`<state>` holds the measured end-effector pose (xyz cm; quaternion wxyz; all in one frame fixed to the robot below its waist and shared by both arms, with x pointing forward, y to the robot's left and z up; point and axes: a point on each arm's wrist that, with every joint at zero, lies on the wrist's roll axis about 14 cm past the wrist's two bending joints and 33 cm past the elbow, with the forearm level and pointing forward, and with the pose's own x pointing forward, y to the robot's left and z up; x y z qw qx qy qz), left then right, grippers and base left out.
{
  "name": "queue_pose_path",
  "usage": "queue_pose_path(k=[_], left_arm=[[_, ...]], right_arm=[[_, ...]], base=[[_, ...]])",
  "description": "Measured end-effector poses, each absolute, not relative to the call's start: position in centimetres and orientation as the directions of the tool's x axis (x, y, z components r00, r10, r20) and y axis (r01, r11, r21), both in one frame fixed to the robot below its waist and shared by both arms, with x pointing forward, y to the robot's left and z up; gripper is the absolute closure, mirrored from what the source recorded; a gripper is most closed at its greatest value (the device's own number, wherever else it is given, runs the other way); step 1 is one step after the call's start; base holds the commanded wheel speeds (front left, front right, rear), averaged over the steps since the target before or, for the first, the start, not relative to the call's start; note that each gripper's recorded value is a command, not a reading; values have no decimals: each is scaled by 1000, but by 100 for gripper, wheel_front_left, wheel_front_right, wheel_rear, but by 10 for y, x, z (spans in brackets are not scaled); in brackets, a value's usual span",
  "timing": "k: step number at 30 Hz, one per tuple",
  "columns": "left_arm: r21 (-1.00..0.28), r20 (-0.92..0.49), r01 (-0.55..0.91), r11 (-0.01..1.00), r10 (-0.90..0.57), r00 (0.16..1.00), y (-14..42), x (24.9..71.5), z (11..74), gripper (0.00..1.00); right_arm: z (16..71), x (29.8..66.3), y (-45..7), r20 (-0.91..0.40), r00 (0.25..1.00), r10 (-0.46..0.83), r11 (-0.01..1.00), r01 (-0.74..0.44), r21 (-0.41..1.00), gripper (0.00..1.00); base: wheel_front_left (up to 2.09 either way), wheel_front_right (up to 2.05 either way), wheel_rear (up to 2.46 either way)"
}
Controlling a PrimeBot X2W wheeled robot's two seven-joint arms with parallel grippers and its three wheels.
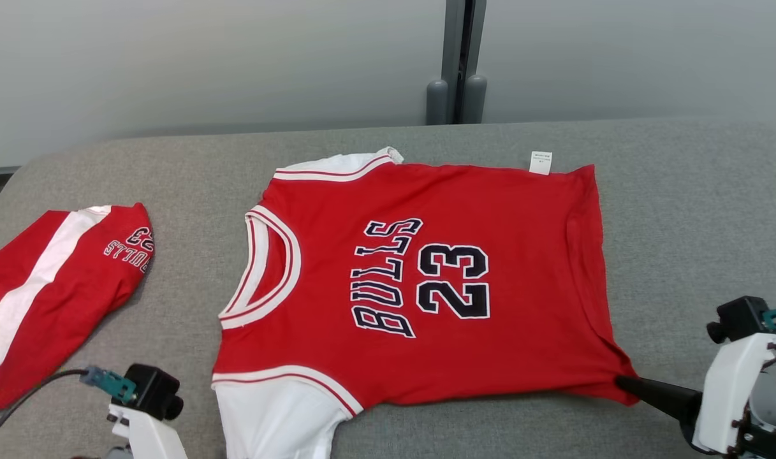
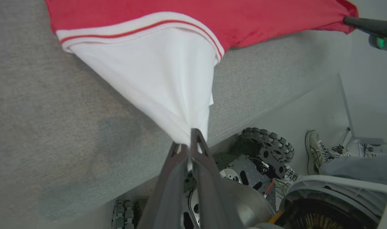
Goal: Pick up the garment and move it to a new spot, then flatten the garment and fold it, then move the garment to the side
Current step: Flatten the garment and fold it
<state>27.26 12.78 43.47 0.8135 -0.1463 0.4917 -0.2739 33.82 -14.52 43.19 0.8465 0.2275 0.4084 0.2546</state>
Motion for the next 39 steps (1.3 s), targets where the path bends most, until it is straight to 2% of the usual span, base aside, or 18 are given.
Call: queue_pose_path(k=[3, 8, 15, 18, 25, 30, 36, 39], left_arm=[[-536, -723, 288, 794, -607, 329, 123, 259, 434, 100], [-558, -718, 273, 784, -621, 314, 119, 252, 435, 100], [-570, -721, 272, 776, -630, 287, 122, 245, 440, 100], [-551, -719, 291, 782, -622, 310, 128, 262, 449, 100], [-527, -772, 295, 797, -594, 225, 143, 300, 456, 100], [-518, -781, 302, 800, -586, 215, 141, 344, 464, 100], [-493, -800, 282, 823, -556, 224, 140, 382, 459, 100], [-501, -781, 273, 821, -565, 266, 132, 408, 462, 100]], right_arm=[[426, 335, -154, -607, 512, 607, 778, -229, 585, 100], [417, 324, -161, -654, 451, 607, 784, -205, 586, 100], [422, 322, -169, -657, 446, 607, 782, -190, 594, 100], [423, 327, -168, -650, 453, 610, 779, -192, 598, 100], [441, 363, -167, -621, 485, 616, 774, -225, 591, 100], [439, 382, -167, -630, 475, 614, 772, -197, 604, 100], [432, 394, -169, -636, 477, 607, 769, -149, 622, 100], [429, 402, -171, -635, 488, 599, 769, -131, 625, 100]], base=[[0, 0, 0], [0, 0, 0], [0, 0, 0], [0, 0, 0], [0, 0, 0], [0, 0, 0], [0, 0, 0], [0, 0, 0]])
